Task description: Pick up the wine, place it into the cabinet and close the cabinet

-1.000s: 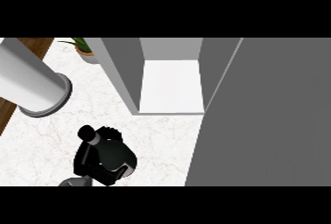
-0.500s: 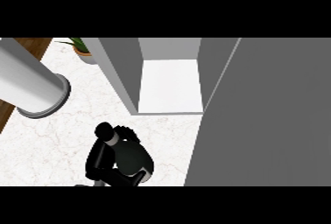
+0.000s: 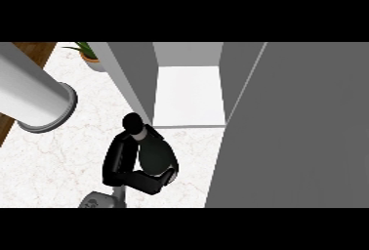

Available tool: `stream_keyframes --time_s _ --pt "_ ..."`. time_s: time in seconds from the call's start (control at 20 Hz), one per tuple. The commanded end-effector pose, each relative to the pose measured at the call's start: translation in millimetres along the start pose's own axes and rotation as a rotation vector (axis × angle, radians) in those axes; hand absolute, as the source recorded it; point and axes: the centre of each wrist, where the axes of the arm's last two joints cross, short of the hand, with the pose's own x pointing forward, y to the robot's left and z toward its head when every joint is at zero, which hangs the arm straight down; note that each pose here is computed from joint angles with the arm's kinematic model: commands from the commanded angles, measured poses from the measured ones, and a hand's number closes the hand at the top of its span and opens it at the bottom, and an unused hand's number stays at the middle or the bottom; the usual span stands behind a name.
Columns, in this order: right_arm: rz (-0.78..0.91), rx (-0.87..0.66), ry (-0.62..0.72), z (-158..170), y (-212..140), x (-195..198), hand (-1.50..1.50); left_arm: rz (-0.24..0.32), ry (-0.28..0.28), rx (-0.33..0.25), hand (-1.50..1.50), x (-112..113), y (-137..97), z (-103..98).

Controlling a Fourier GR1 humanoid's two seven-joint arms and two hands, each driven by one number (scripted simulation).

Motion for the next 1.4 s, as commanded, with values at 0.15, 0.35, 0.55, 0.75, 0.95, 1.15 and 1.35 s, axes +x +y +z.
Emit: stream_keyframes --time_s 0.15,0.35,0.55,0.75,0.95,1.15,1.35 --pt "-0.088 -0.008 -0.058 22 -12 42 -1.50 -0.078 0.007 0.004 1.50 -2 -2 -33" --pt "-0.090 0.021 -0.052 23 -10 42 -1.50 -0.121 0.002 0.009 1.50 -6 -14 -45" --pt "-0.094 0.017 -0.037 32 -10 45 -1.50 -0.113 0.028 -0.014 1.50 -13 -8 -57" --pt "-0.099 0.004 -0.041 27 -8 41 -1.50 -0.096 0.073 -0.015 1.50 -13 -7 -82" --pt "-0.108 0.022 -0.062 27 -9 36 -1.50 -0.106 0.025 -0.017 1.50 -4 -23 -109" --pt "-0.112 0.032 -0.067 24 -12 41 -1.50 -0.094 0.061 -0.010 1.50 -12 -28 -122" --pt "-0.117 0.009 -0.049 27 -9 35 -1.50 -0.084 0.071 0.002 1.50 -17 -36 -127"
